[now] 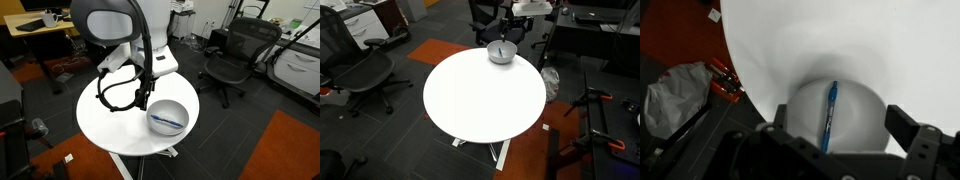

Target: Take the pen out of the bowl and put it on the table

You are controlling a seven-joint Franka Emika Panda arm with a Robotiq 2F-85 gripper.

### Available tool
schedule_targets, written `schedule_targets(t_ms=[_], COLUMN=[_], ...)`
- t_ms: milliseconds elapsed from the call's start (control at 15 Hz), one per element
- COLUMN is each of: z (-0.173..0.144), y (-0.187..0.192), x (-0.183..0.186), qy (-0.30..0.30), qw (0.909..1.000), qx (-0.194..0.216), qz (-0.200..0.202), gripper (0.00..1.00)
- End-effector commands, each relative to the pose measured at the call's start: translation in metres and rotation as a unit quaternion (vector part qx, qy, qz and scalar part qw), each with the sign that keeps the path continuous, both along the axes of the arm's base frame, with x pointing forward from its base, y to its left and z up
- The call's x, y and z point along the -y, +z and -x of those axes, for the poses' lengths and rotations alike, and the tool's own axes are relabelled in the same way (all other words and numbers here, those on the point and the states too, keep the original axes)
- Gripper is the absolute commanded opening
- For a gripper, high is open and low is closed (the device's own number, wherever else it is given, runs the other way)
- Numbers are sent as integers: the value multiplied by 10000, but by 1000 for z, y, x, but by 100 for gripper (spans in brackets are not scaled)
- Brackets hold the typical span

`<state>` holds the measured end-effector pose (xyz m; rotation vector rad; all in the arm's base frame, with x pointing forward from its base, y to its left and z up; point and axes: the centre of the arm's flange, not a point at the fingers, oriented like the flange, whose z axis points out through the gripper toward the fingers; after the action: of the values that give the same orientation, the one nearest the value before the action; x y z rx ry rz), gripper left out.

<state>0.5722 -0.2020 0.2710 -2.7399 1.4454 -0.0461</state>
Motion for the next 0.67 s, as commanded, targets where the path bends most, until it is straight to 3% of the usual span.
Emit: schedule_targets(t_ms=[0, 600], z=[-22, -44], y=[-12, -53], x=[17, 45], qy=[-232, -467], qw=[9997, 9988], qx=[-27, -133], qz=[-104, -56], gripper=[100, 100])
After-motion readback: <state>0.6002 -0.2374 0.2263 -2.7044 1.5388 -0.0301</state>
